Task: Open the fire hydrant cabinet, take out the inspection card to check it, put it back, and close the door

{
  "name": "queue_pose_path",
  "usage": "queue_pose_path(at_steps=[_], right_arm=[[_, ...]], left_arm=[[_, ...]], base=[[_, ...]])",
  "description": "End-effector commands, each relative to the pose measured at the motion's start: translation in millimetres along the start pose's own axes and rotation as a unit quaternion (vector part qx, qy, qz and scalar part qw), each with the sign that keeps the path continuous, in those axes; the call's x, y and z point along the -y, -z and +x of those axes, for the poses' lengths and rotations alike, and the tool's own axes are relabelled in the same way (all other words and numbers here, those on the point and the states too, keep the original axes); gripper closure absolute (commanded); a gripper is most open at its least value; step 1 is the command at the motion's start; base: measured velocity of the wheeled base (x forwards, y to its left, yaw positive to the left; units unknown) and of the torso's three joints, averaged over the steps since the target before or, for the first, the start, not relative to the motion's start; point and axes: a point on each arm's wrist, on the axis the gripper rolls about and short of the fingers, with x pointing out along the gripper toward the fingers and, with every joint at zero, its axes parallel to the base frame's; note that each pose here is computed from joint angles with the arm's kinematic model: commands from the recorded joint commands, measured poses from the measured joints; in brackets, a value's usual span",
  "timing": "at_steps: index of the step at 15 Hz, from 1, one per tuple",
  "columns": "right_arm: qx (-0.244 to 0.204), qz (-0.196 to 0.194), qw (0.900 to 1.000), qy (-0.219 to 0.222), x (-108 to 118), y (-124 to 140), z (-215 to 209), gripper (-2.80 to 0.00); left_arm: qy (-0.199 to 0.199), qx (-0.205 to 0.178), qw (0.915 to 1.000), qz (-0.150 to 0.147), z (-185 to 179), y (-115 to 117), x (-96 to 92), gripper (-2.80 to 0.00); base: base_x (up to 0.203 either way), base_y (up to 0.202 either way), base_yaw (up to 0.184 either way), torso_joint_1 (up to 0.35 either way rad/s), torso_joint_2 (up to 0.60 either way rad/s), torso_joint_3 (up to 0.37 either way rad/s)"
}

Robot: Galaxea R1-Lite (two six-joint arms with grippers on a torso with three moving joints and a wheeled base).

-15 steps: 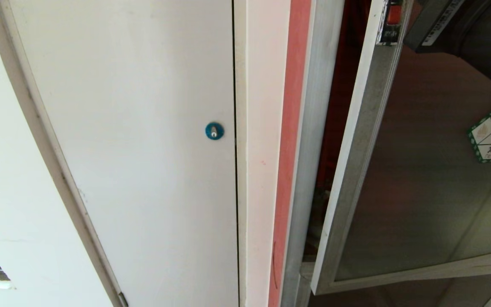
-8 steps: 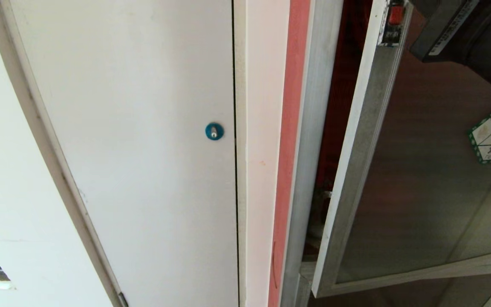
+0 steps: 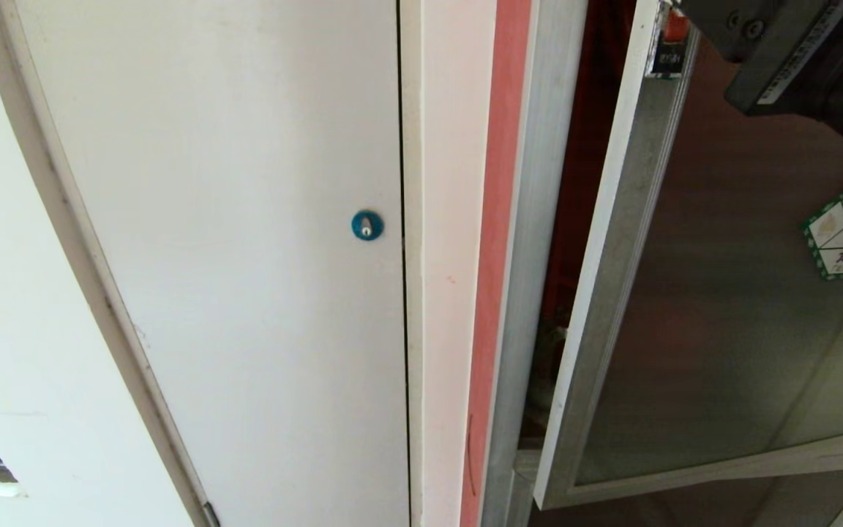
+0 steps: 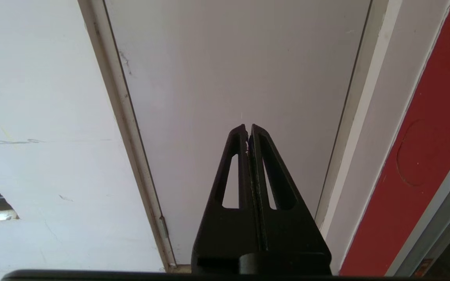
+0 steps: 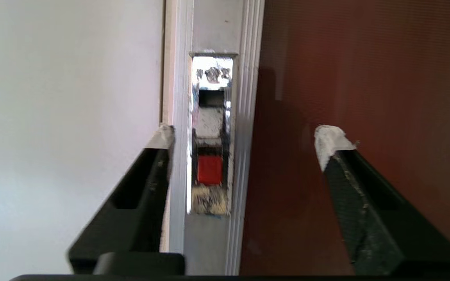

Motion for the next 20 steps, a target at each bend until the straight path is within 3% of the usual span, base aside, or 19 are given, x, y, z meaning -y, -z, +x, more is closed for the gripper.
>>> queue_pose_path(at_steps=[1, 3, 4, 9, 14, 17, 20], right_arm=[[-0.001, -0.001, 1.000, -0.002, 8, 0, -13, -2.80], [-0.009, -0.007, 1.000, -0.005, 16, 5, -28, -2.80], [-0.008, -0.006, 1.000, -0.004, 21, 4, -34, 0.00], [-0.003, -0.003, 1.000, 0.002, 41, 2, -62, 0.00], [-0.004, -0.040, 0.996, 0.083, 76, 10, -80, 0.00], [-0.006, -0.079, 0.981, 0.176, 109, -2, -112, 0.00], [0.002, -0.113, 0.957, 0.268, 127, -18, -164, 0.00]], left_arm=[[0.000, -0.010, 1.0000, 0.000, 1, 5, 0.1, 0.00], [0.001, -0.010, 1.0000, 0.000, 1, 5, 0.0, 0.00], [0.000, -0.010, 1.0000, 0.000, 1, 5, 0.0, 0.00], [0.000, -0.010, 1.0000, 0.000, 1, 5, 0.0, 0.00], [0.000, -0.010, 1.0000, 0.000, 1, 5, 0.0, 0.00], [0.000, -0.010, 1.0000, 0.000, 1, 5, 0.0, 0.00], [0.000, -0.010, 1.0000, 0.000, 1, 5, 0.0, 0.00]], base=[[0.000, 0.000, 0.000, 0.000, 0.00, 0.000], [0.000, 0.000, 0.000, 0.000, 0.00, 0.000], [0.000, 0.000, 0.000, 0.000, 0.00, 0.000], [0.000, 0.000, 0.000, 0.000, 0.00, 0.000], [0.000, 0.000, 0.000, 0.000, 0.00, 0.000], [0.000, 0.000, 0.000, 0.000, 0.00, 0.000], [0.000, 0.000, 0.000, 0.000, 0.00, 0.000]])
